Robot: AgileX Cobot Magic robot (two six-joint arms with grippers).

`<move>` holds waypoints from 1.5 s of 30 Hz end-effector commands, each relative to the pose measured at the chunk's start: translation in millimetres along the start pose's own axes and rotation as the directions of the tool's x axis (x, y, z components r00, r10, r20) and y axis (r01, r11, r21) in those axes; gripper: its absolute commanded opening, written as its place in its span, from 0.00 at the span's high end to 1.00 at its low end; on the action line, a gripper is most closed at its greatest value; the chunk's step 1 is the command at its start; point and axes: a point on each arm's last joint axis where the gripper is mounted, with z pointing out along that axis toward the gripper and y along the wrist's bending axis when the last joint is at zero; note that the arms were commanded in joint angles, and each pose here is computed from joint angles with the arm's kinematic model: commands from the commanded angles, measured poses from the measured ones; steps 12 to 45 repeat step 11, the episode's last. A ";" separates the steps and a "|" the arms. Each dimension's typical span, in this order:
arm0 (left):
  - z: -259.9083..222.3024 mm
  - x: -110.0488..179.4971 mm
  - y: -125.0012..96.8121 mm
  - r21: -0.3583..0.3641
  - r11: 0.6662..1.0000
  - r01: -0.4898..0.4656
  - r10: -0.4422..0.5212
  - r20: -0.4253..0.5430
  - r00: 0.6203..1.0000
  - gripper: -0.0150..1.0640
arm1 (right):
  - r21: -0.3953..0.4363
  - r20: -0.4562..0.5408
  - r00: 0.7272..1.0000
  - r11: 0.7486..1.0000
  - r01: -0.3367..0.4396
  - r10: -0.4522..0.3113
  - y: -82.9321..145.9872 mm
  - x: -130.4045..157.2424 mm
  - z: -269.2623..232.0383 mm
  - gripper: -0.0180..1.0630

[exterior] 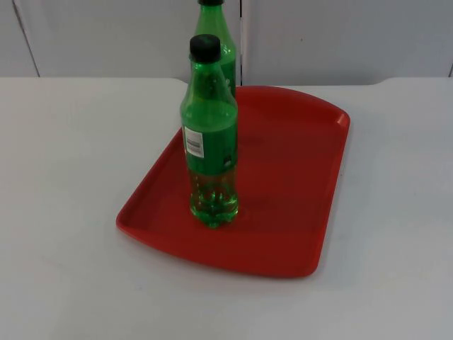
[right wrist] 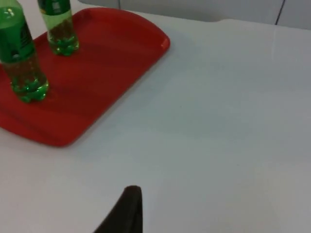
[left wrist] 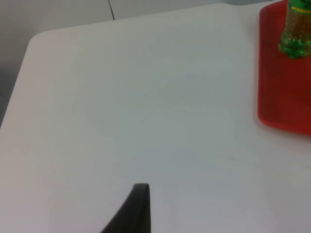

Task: Place the bottle upright on the tray.

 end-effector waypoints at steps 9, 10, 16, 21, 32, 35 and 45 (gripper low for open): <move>0.5 0.9 0.2 -0.005 1.000 0.008 -0.008 0.002 1.000 0.01 | 0.119 0.000 0.998 0.991 -0.059 0.059 0.9 1.0 1.1 0.01; 0.5 0.9 0.2 -0.005 1.000 0.008 -0.008 0.002 1.000 0.01 | 0.132 0.000 0.998 0.989 -0.065 0.066 1.0 1.0 1.1 0.01; 0.5 0.9 0.2 -0.005 1.000 0.008 -0.008 0.002 1.000 0.01 | 0.132 0.000 0.998 0.989 -0.065 0.066 1.0 1.0 1.1 0.01; 0.5 0.9 0.2 -0.005 1.000 0.008 -0.008 0.002 1.000 0.01 | 0.132 0.000 0.998 0.989 -0.065 0.066 1.0 1.0 1.1 0.01; 0.5 0.9 0.2 -0.005 1.000 0.008 -0.008 0.002 1.000 0.01 | 0.132 0.000 0.998 0.989 -0.065 0.066 1.0 1.0 1.1 0.01; 0.5 0.9 0.2 -0.005 1.000 0.008 -0.008 0.002 1.000 0.01 | 0.132 0.000 0.998 0.989 -0.065 0.066 1.0 1.0 1.1 0.01; 0.5 0.9 0.2 -0.005 1.000 0.008 -0.008 0.002 1.000 0.01 | 0.132 0.000 0.998 0.989 -0.065 0.066 1.0 1.0 1.1 0.01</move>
